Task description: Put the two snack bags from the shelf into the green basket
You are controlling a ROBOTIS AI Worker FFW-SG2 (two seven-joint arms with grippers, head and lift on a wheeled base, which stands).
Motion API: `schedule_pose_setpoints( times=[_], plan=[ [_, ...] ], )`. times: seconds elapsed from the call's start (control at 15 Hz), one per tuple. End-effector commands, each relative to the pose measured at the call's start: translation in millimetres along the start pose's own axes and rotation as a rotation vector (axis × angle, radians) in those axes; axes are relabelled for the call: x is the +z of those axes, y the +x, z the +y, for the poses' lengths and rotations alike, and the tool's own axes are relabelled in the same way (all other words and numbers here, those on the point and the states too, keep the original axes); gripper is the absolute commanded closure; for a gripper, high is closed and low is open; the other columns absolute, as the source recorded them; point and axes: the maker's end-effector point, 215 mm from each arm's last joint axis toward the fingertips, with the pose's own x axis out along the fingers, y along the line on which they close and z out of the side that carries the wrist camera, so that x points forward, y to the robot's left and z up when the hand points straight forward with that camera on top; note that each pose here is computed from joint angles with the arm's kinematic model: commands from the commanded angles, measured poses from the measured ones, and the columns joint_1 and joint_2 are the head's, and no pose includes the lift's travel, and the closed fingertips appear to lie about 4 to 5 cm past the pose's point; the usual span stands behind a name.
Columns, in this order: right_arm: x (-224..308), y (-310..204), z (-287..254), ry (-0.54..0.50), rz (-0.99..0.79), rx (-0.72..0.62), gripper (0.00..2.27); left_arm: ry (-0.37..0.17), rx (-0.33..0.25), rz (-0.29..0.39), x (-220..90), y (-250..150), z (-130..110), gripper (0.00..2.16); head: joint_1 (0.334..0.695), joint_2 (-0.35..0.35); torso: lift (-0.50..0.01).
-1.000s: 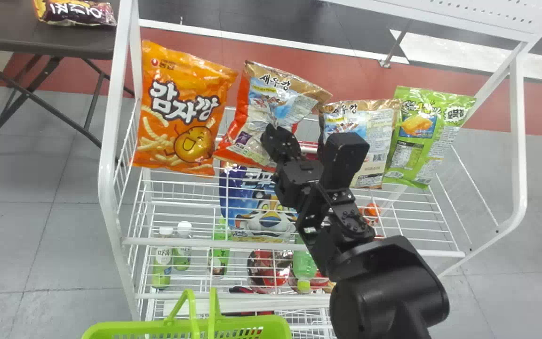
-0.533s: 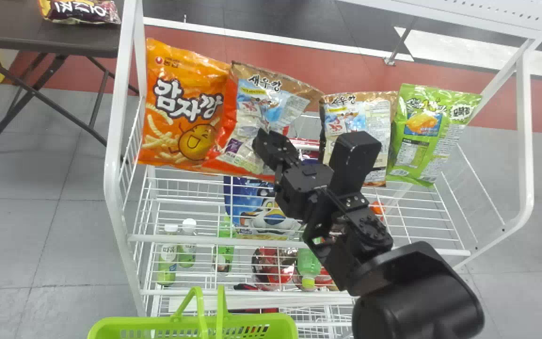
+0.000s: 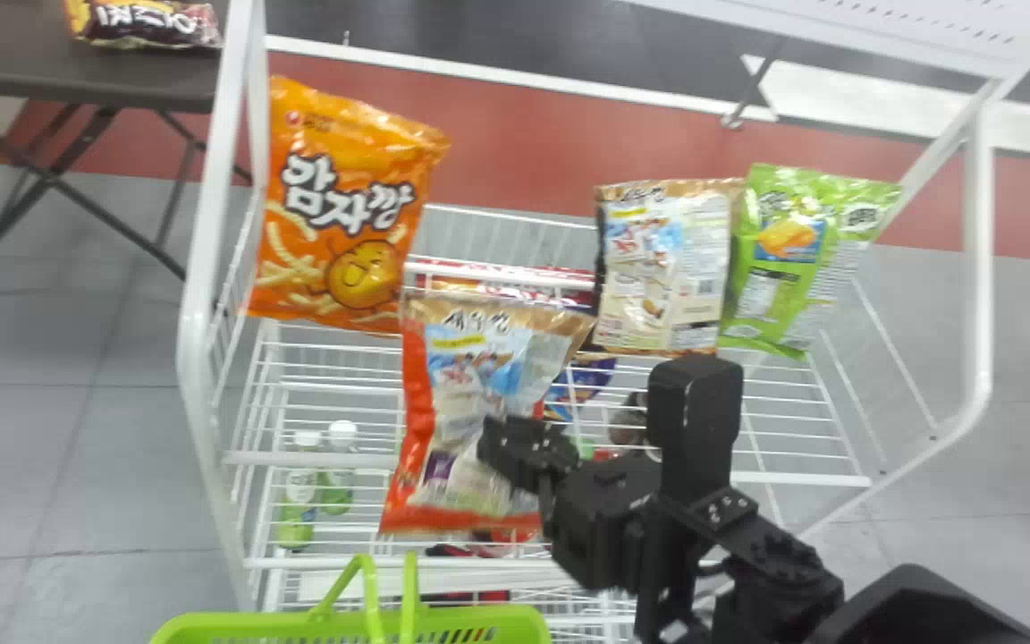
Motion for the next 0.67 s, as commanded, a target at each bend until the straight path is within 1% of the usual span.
schedule_pose_setpoints(
  times=[0.0,0.13,0.4,0.6],
  plan=[
    [-34.4,-24.8,-3.7,0.033,0.120,0.001,2.25,0.000,-0.004,0.005,-1.9,2.7,-1.8,1.98,0.695,-0.350,-0.010],
    [-63.2,-50.1,-0.6,0.056,0.238,0.014,2.25,0.001,-0.003,0.010,-3.8,4.7,-2.2,1.98,0.695,-0.350,-0.010],
    [-121.1,-97.9,-8.7,0.097,0.483,-0.028,2.25,0.004,0.006,0.016,-5.7,7.7,-1.5,1.98,0.695,-0.350,-0.010],
    [-111.8,-101.5,-3.7,0.096,0.466,-0.011,2.25,0.010,0.009,0.013,-3.2,7.5,-1.7,1.98,0.695,-0.350,-0.010]
  ],
)
